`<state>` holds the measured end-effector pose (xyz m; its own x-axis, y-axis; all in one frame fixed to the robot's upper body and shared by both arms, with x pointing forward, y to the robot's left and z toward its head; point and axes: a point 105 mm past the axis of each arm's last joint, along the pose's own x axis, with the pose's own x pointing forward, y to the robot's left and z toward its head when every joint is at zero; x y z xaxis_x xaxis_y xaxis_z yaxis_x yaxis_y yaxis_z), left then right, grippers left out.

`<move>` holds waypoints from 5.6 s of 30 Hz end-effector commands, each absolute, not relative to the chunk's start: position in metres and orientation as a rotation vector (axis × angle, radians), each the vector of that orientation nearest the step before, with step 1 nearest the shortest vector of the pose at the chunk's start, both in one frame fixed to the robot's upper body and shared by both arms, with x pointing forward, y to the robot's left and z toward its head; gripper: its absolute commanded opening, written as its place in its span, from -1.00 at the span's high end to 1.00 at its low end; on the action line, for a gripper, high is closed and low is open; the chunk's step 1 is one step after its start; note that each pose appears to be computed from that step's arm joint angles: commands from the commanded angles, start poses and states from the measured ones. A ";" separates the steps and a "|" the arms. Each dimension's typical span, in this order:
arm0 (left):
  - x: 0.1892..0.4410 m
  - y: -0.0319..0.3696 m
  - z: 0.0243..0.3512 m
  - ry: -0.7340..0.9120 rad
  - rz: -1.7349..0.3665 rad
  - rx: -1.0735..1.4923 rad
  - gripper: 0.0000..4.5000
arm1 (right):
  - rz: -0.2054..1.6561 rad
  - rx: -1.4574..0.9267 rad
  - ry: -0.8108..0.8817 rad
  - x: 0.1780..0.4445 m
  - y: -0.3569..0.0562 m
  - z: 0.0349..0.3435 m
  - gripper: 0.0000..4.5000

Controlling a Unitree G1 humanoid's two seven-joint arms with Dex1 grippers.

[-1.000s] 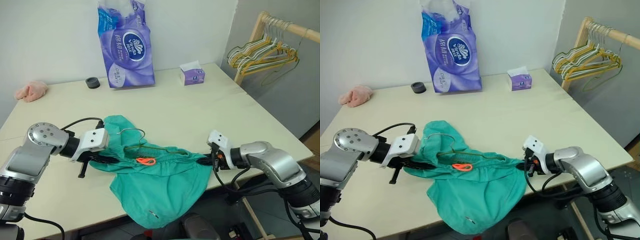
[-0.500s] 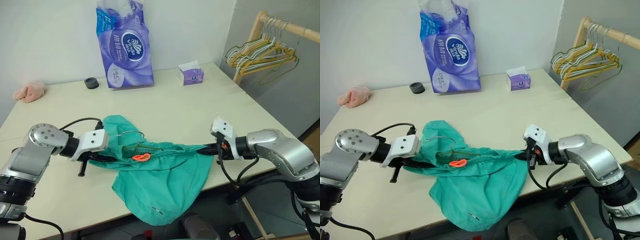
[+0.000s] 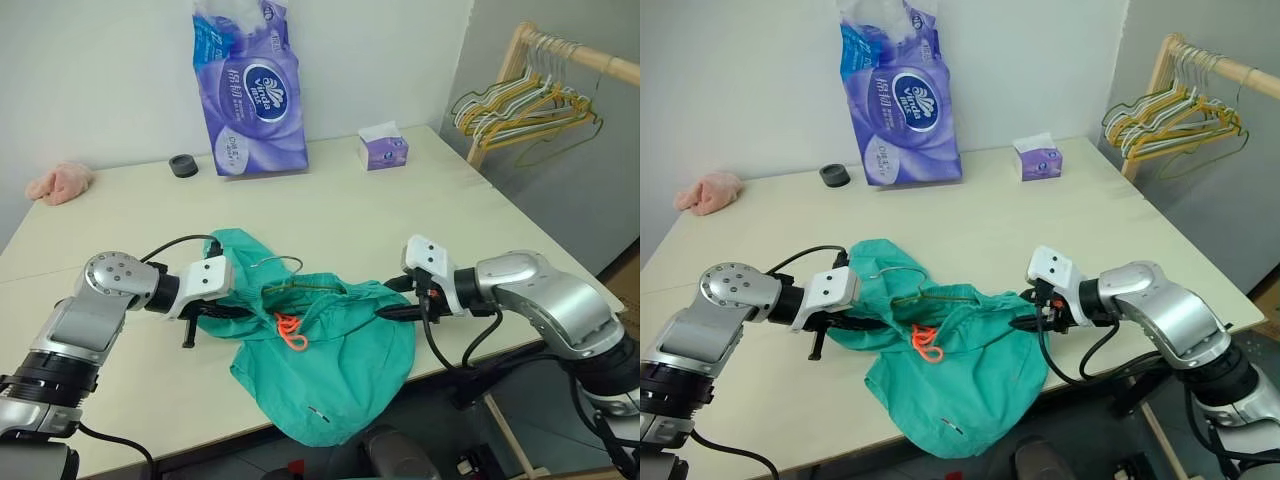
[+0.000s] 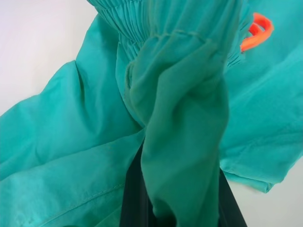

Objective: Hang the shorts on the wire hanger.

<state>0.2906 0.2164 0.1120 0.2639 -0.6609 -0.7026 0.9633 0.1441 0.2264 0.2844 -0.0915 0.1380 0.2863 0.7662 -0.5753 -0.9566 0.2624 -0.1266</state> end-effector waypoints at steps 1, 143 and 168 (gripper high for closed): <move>0.292 0.212 0.120 0.468 -1.243 0.762 1.00 | 1.193 -0.586 0.382 0.287 -0.094 0.147 -0.70; 0.309 0.180 0.131 0.312 -1.237 0.351 0.29 | 1.349 -0.668 0.495 0.300 -0.073 0.102 1.00; 0.309 0.266 0.171 0.278 -0.902 0.424 -0.37 | 1.166 -0.452 0.612 0.299 -0.138 0.114 1.00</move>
<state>0.3093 0.2732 0.1598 0.5941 -0.6823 -0.4260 0.7954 0.5772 0.1847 0.2996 -0.1380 0.0941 0.2402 0.6792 -0.6935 -0.9372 0.3484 0.0166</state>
